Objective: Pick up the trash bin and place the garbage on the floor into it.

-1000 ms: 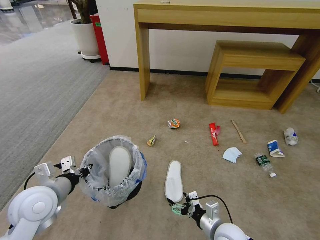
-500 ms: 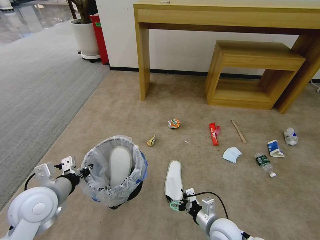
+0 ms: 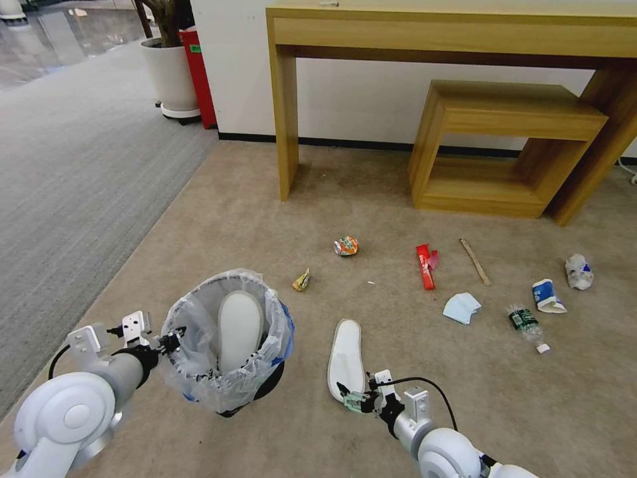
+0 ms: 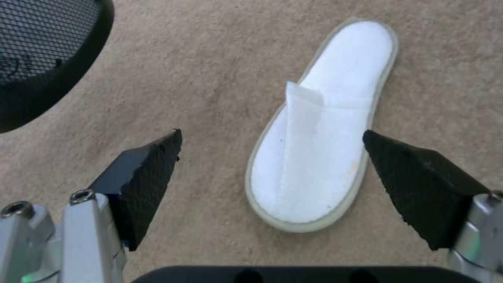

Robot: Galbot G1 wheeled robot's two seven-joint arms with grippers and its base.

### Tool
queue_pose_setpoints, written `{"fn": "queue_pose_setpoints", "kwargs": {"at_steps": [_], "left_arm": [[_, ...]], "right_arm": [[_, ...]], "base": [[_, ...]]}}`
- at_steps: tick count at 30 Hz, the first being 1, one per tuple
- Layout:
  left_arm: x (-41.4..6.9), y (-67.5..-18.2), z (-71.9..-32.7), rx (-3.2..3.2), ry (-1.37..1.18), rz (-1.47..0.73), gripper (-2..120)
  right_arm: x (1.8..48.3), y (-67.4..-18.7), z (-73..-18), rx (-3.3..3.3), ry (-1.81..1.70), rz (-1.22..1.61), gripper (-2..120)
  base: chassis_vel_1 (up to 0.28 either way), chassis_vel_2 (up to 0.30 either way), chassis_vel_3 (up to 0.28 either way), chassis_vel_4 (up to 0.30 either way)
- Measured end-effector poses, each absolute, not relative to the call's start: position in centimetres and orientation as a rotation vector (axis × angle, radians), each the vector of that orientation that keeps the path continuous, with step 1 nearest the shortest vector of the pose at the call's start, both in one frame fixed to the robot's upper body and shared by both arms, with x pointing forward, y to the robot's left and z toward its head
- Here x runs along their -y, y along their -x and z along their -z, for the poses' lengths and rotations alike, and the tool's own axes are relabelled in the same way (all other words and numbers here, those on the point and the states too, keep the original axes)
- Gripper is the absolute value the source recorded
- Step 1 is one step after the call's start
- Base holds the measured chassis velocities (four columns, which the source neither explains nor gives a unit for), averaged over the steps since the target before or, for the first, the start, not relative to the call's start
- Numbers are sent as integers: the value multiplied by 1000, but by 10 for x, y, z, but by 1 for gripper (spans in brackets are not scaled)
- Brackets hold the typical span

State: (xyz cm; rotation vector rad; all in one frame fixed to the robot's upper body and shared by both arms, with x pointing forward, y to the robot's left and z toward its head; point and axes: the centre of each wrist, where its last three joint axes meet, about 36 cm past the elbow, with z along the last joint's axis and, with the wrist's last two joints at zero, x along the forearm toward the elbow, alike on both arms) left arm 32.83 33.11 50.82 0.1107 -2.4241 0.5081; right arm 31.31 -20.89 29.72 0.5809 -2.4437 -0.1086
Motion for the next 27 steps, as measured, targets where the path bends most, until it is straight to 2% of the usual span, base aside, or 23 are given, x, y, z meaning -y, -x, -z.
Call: {"fn": "queue_pose_setpoints", "kwargs": {"at_steps": [27], "left_arm": [[-328,-325,-508,2423,-107,-508,1]], "right_arm": [[223,-323,-288,2440,-576,65,88]], "base": [[0,0,0,0]]}}
